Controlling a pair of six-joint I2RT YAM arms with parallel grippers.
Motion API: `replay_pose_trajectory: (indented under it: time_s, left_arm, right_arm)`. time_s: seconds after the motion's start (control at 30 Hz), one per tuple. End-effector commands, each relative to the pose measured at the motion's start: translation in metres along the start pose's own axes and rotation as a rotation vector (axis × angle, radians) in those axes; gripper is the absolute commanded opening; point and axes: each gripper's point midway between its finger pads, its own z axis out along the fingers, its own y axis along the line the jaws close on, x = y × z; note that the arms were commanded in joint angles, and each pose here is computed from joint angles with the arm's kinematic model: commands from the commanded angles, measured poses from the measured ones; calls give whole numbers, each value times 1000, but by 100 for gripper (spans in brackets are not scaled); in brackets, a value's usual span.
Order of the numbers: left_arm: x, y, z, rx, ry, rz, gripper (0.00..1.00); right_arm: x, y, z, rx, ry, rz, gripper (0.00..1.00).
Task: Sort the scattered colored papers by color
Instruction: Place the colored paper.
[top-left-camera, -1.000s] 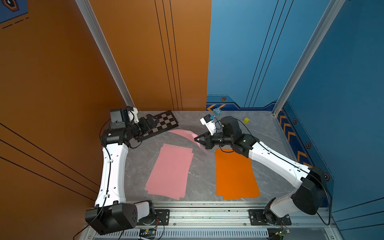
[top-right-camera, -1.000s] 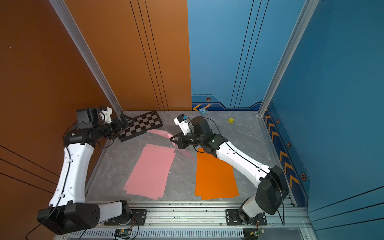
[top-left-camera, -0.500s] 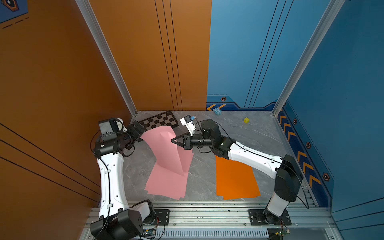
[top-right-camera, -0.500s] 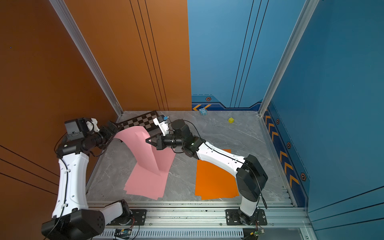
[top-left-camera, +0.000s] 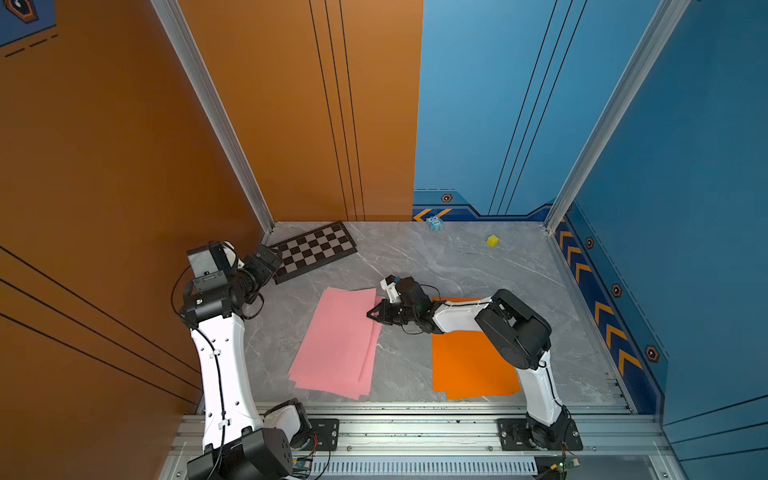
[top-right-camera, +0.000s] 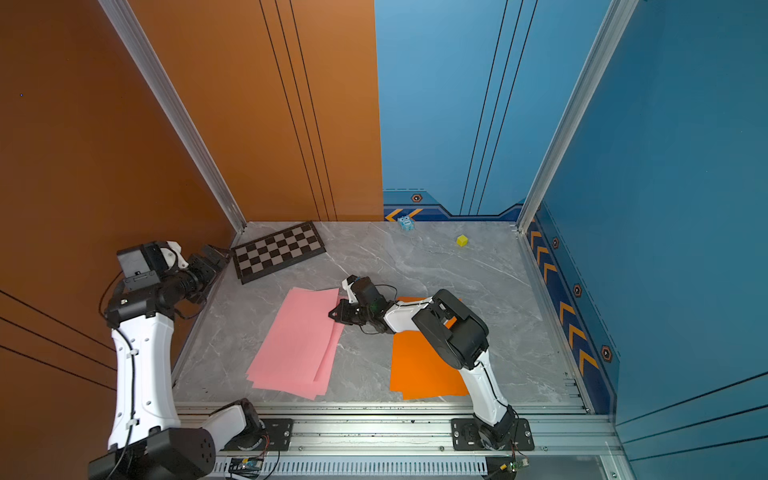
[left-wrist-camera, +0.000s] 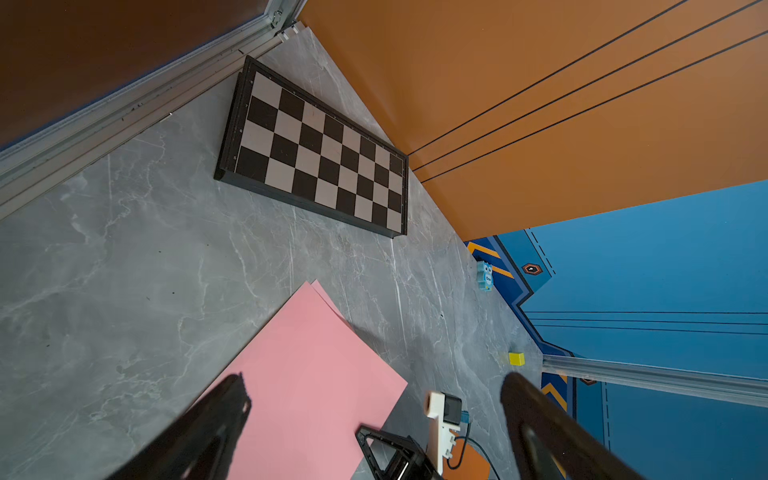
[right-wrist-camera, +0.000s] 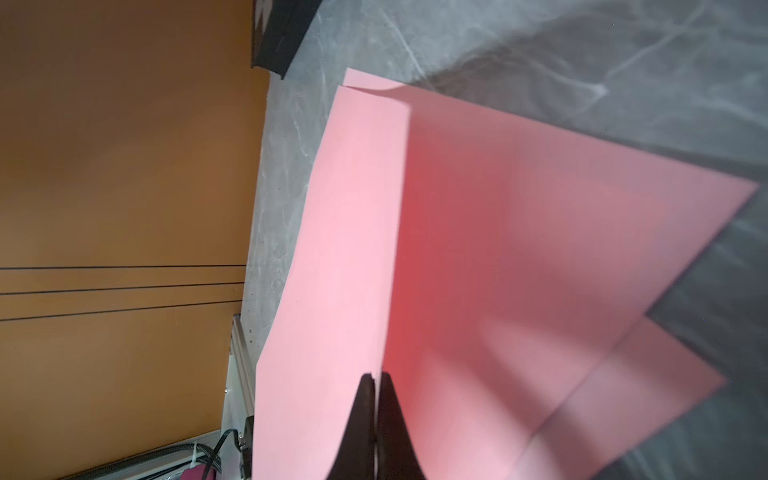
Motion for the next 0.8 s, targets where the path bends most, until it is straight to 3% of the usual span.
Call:
replay_pose_trajectory:
  time_s: [0.0,0.13,0.37,0.43,0.63,0.77]
  left_arm:
    - [0,2,3,-7,-1,-6,98]
    - [3,3,7,-9,9,-5,98]
    - [11,0,21,-17,42,19,98]
    - [16,-3,29,-27,55,47,98]
    - [37,-2,57,-115,98,184,98]
    - [51,15,84,-210,106,269,98]
  right_arm:
    - [-13,10,-4,-16,-55,-6,0]
    - [-9,6,-7,9,-42,-12,0]
    - [-10,9,-27,63,-38,-39,69]
    - [-17,8,-40,97,-45,-71,78]
    - [-61,-2,-100,175,-127,-127,100]
    - [-100,-34,-174,378,-252,-177,100]
